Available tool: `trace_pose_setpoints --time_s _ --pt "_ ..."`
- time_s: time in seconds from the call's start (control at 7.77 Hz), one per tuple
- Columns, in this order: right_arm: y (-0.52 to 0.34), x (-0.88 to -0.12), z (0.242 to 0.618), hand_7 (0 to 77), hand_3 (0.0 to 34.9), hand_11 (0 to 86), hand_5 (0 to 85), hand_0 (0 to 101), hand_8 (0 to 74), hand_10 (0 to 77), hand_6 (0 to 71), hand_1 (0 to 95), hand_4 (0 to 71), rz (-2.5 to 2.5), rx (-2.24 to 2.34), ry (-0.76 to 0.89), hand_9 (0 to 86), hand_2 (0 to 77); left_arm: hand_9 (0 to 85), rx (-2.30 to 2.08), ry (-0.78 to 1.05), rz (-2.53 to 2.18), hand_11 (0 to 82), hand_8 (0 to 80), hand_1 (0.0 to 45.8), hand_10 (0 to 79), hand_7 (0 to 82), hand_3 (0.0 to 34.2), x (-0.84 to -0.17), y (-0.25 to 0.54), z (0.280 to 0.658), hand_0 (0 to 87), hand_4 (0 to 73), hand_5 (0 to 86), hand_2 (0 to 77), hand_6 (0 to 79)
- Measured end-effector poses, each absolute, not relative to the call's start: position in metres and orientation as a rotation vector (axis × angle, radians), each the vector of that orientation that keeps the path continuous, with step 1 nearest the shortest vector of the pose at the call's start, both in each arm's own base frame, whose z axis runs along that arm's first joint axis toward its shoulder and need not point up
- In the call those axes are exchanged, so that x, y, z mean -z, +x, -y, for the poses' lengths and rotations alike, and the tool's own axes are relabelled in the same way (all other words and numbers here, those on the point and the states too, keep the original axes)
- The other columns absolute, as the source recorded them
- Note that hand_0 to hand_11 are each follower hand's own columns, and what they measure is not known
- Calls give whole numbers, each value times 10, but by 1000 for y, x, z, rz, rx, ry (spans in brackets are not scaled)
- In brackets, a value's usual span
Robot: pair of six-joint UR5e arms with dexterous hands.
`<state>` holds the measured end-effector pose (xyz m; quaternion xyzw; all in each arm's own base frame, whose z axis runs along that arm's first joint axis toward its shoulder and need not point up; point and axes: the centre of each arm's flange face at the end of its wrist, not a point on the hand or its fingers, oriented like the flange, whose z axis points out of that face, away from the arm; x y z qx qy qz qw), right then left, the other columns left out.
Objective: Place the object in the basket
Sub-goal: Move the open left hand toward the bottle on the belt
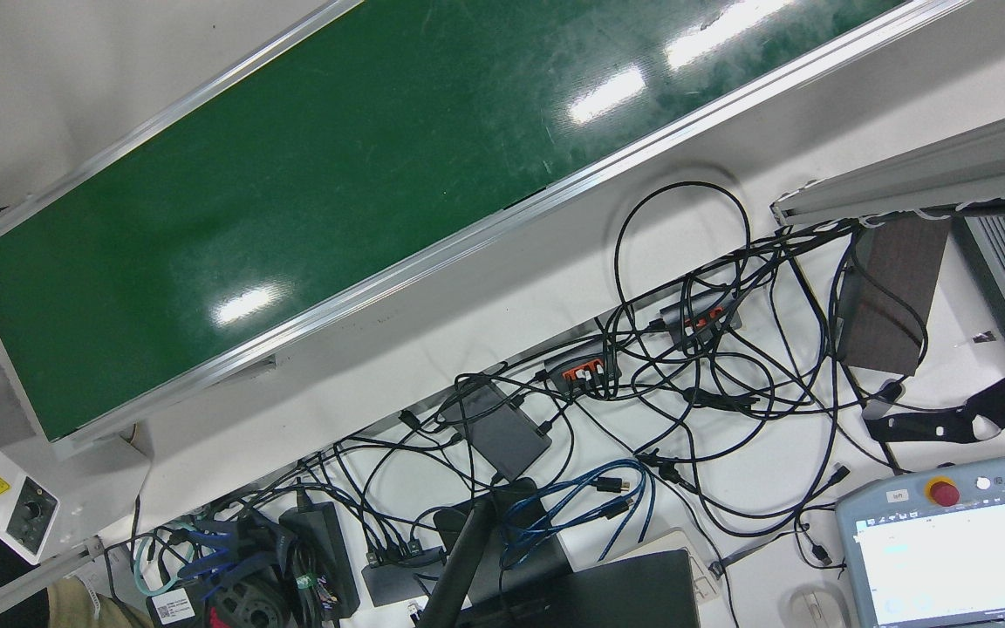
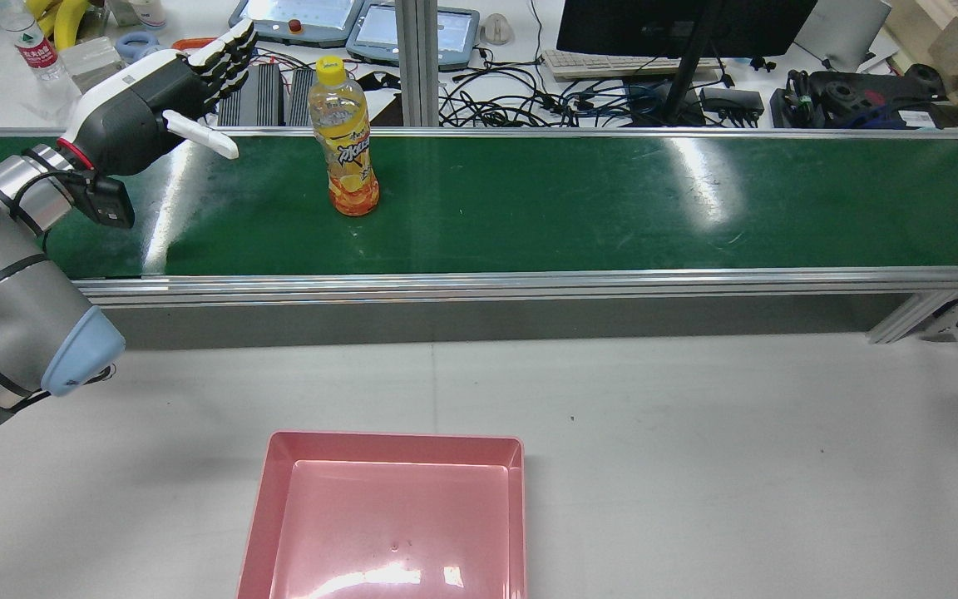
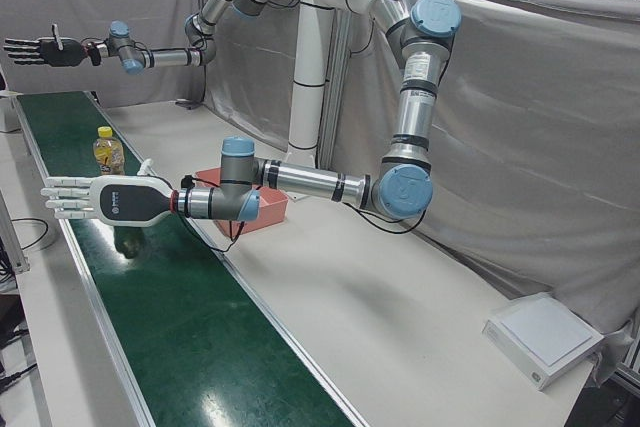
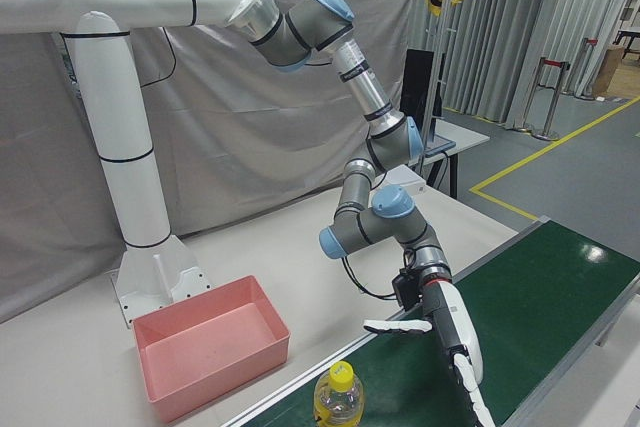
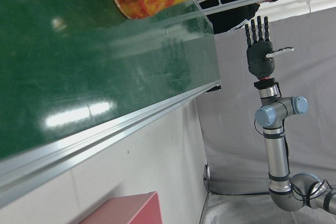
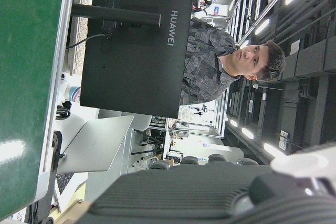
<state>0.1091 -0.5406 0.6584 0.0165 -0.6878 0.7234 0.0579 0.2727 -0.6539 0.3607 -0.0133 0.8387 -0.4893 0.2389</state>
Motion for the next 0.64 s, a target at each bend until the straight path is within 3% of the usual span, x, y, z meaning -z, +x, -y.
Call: trace_pose_setpoints --time_s 0.64 --pt "109 -658 541 5 3 0 0 3 0 0 0 0 0 2085 -2192 50 0 5 5 1321 -138 -2353 27 0 93 11 5 0 -366 289 660 507 16 5 0 5"
